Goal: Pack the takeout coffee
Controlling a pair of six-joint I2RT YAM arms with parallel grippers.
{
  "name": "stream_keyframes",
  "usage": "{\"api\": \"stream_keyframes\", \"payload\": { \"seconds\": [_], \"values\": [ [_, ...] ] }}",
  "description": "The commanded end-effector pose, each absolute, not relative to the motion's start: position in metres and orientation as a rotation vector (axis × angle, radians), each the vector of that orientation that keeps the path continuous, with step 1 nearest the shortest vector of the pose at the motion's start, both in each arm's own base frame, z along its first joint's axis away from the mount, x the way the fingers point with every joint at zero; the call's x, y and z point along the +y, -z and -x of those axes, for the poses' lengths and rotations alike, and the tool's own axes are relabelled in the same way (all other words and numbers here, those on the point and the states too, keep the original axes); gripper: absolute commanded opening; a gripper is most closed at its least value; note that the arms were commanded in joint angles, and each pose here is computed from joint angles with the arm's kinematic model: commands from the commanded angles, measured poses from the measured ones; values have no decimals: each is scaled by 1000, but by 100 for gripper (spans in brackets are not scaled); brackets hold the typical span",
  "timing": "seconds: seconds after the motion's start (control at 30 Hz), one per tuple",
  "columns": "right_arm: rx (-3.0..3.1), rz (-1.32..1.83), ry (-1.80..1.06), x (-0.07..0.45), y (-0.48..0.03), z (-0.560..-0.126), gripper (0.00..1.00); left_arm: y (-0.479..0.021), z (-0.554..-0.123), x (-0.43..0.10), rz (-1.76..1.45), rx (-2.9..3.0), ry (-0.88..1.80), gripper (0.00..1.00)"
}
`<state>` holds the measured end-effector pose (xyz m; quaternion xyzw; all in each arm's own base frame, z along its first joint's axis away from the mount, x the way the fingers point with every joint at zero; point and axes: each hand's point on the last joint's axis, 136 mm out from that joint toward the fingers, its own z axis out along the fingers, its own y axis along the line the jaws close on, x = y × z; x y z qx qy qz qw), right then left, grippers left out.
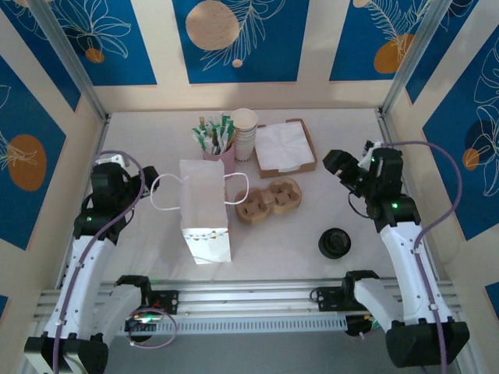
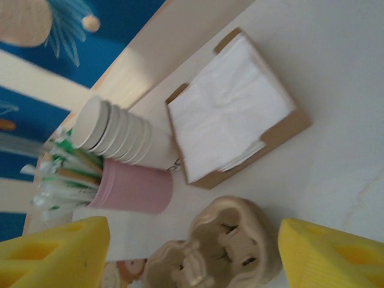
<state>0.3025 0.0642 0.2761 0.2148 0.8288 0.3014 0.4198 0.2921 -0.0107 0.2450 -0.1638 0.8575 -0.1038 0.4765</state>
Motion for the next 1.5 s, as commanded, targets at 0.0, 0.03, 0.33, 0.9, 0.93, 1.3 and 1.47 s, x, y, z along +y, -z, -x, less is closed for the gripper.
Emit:
{"api": "stream_keyframes", "payload": {
  "seconds": [0.0,0.03,0.33,0.9,0.93,1.3,1.47],
  "values": [
    [2103,-487,-692,78,-288,-306,67,-249,-289,-12,404,2068,283,72],
    [2108,-470,-695,84,-292,-309,65,-249,-289,-11,411,2067,285,71],
    [2196,-332,-717,141,-306,-348,51,-247,-288,-13,420,2073,298,64],
    [2271,-354,-851,227,-266,-453,33,-236,-293,-15,423,2108,309,61],
    [2277,-361,-846,229,-263,-457,33,-235,-293,-15,424,2110,308,61],
    [2242,-342,-873,261,-258,-484,33,-232,-294,-17,424,2125,319,61],
    [2244,-338,-853,270,-255,-490,33,-234,-293,-16,424,2115,309,61]
  ]
}}
